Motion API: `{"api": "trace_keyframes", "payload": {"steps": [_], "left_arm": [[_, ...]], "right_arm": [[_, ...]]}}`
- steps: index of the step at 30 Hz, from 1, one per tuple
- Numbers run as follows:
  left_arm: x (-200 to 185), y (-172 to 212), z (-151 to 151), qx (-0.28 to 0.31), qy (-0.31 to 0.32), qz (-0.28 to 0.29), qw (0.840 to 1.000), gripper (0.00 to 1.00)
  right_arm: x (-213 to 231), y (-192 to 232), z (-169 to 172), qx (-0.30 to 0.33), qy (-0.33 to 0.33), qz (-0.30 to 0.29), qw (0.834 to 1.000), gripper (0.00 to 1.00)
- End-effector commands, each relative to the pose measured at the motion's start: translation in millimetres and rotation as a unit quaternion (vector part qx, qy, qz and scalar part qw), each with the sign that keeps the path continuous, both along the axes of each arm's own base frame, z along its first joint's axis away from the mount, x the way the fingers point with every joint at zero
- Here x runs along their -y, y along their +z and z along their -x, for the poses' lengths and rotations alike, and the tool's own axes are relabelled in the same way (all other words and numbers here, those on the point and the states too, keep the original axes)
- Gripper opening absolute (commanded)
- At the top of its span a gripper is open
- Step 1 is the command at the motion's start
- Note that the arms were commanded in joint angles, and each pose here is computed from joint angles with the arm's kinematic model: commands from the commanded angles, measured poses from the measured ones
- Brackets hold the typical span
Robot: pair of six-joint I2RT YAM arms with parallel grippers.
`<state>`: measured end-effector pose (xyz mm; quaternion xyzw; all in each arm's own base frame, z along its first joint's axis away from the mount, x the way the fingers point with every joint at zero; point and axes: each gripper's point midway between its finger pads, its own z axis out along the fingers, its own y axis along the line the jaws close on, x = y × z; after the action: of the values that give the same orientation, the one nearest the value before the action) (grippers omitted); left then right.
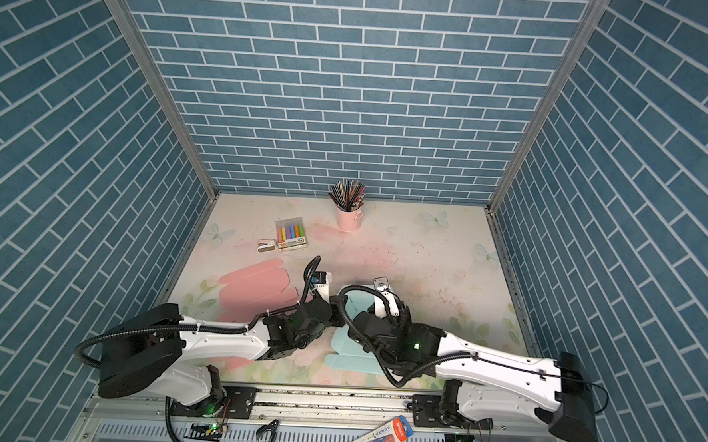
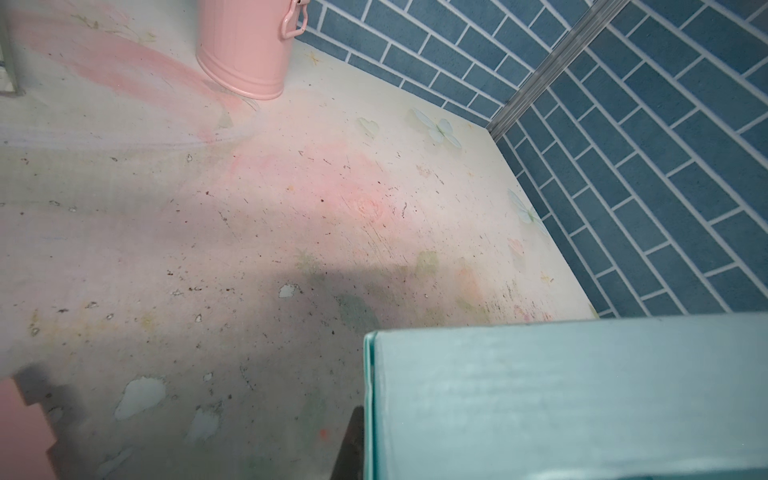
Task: Fold the paper box
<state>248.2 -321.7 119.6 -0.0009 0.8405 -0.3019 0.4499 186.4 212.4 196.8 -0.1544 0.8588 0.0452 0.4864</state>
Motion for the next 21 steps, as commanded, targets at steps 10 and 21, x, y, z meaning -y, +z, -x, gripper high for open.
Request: {"api": "trace_keyframes", "payload": {"steps": [10,21], "left_arm": [[8.3,16.9,0.6,0.108,-0.086,-0.085,0.987,0.00],[26.7,18.2,20.6,0.188,-0.172,-0.131,0.958,0.00]], "right_arm": [[-25.6,68.7,40.9,-0.022,0.172,-0.190,0.966,0.62],[-25.6,36.7,-5.2,-0.114,0.236,-0.250,0.932,0.64]]}}
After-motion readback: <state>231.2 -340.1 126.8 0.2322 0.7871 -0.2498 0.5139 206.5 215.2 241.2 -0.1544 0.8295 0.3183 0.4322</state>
